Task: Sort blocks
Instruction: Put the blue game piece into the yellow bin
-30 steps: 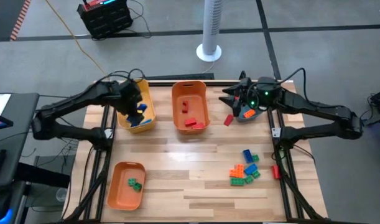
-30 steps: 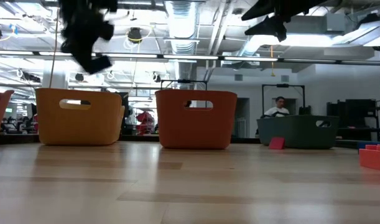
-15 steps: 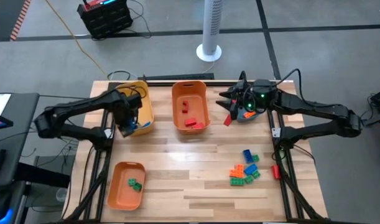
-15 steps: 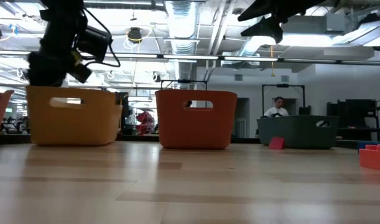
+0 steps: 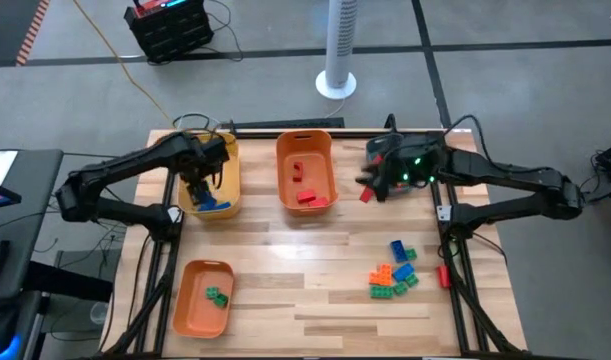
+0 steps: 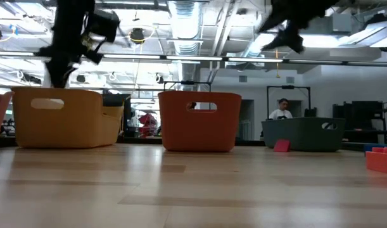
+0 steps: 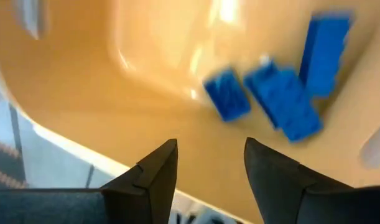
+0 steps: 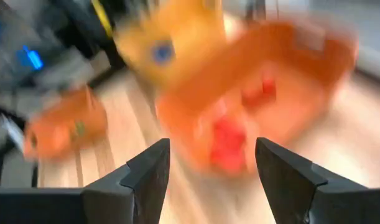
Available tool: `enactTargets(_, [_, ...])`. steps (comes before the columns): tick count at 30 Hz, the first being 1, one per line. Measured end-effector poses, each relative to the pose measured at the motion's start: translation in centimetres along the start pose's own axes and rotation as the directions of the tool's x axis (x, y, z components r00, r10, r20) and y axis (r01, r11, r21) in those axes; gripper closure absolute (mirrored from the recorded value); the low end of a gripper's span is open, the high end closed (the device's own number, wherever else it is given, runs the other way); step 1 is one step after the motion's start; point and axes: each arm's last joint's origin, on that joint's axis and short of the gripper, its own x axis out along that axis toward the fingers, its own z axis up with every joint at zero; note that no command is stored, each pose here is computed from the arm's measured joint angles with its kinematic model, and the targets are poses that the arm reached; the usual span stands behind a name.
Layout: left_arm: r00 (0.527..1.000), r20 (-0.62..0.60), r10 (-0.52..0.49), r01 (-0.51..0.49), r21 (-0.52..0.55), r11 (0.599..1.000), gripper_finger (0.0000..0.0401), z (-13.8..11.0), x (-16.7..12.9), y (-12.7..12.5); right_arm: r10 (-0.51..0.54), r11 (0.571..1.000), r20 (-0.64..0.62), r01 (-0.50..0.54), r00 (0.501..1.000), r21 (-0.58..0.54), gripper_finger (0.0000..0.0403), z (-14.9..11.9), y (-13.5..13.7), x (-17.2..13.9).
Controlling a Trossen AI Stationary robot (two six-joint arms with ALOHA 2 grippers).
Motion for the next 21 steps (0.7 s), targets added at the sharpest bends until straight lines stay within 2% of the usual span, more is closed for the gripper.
enactTargets(4, [0.972,0.233,0.020,-0.013,-0.035,0.999,0.0222,1.4,-3.2,1.3,-0.092,0.991,-0.254,0.114,0.963,0.076,0.0162,-2.5,-0.3,1.1])
enactTargets(8, [0.889,0.458,0.004,0.046,-0.100,0.994,0.0222,2.9,-5.9,2.2,-0.120,0.962,-0.446,0.215,0.887,0.168,0.0167,-4.7,-0.2,3.0])
enactTargets(12, [0.815,0.577,-0.060,0.146,-0.103,0.984,0.0222,3.6,-7.2,2.4,-0.114,0.884,-0.634,0.369,0.765,0.286,0.0168,-7.3,1.1,4.1])
enactTargets(18, [0.762,0.614,-0.204,0.222,0.048,0.974,0.0222,3.8,-7.5,2.1,-0.242,0.739,-0.754,0.620,0.611,0.265,0.0168,-11.0,3.3,3.8])
enactTargets(21, [0.731,0.629,-0.263,0.233,0.133,0.963,0.0222,3.9,-7.6,1.9,-0.276,0.683,-0.775,0.683,0.568,0.258,0.0168,-12.3,3.6,4.0])
